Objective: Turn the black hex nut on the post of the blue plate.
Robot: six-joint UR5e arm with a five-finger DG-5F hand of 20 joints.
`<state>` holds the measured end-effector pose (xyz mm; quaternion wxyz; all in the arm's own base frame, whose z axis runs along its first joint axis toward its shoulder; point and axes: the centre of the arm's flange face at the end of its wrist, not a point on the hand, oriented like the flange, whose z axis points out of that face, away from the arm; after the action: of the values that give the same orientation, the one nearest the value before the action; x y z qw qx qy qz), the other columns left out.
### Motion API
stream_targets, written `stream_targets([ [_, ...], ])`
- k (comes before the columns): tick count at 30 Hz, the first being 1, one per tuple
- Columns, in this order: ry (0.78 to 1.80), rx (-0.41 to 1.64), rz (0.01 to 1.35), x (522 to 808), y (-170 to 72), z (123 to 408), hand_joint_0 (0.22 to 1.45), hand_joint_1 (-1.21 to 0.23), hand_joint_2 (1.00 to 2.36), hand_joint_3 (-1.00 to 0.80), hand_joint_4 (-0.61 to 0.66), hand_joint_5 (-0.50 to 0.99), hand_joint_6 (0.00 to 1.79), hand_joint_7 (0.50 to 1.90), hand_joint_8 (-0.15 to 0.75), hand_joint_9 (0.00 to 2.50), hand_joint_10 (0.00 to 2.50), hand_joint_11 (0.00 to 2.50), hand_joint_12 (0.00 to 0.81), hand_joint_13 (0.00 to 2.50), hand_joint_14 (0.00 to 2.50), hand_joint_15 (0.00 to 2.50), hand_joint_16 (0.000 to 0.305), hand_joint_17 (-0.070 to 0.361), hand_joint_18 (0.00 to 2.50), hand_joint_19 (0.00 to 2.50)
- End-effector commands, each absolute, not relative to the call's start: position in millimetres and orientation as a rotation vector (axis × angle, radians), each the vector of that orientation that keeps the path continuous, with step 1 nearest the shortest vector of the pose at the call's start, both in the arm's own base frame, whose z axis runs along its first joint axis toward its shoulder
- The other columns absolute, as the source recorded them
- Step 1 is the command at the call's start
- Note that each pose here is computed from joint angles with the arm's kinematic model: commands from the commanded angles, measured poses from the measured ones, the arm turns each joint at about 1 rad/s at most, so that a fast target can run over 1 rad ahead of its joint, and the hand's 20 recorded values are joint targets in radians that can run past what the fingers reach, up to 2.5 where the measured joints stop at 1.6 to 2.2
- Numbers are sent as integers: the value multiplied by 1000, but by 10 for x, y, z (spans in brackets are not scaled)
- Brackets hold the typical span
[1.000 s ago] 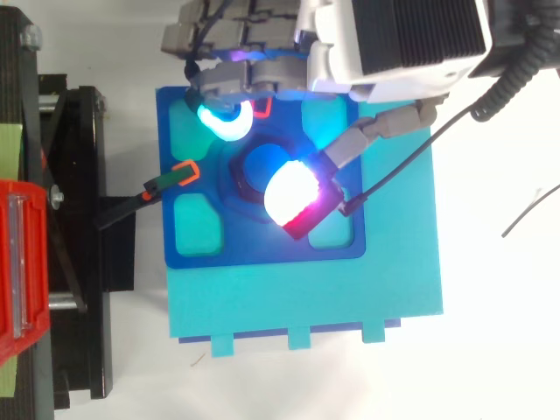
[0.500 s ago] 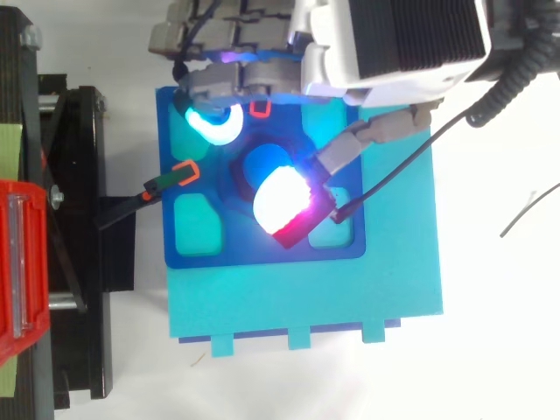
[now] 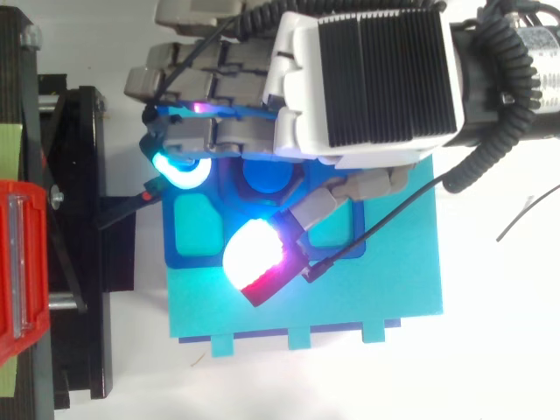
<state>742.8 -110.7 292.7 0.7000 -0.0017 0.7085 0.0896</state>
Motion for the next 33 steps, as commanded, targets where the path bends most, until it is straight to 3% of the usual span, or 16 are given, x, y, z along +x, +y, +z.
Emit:
stream_targets([
  [1,1590,-1,198,7426,-1069,2920,436,-155,1000,-500,235,-167,502,1096,289,399,2,50,396,379,3,101,60,136,211,156],
  [23,1660,1,200,7345,-1087,2864,461,-260,1000,-500,206,-157,500,1249,283,415,2,69,379,394,3,102,57,128,226,145],
  [33,1672,11,194,7309,-1222,2838,465,-264,1000,-500,199,-164,536,1206,283,419,0,79,378,398,3,102,57,127,232,142],
])
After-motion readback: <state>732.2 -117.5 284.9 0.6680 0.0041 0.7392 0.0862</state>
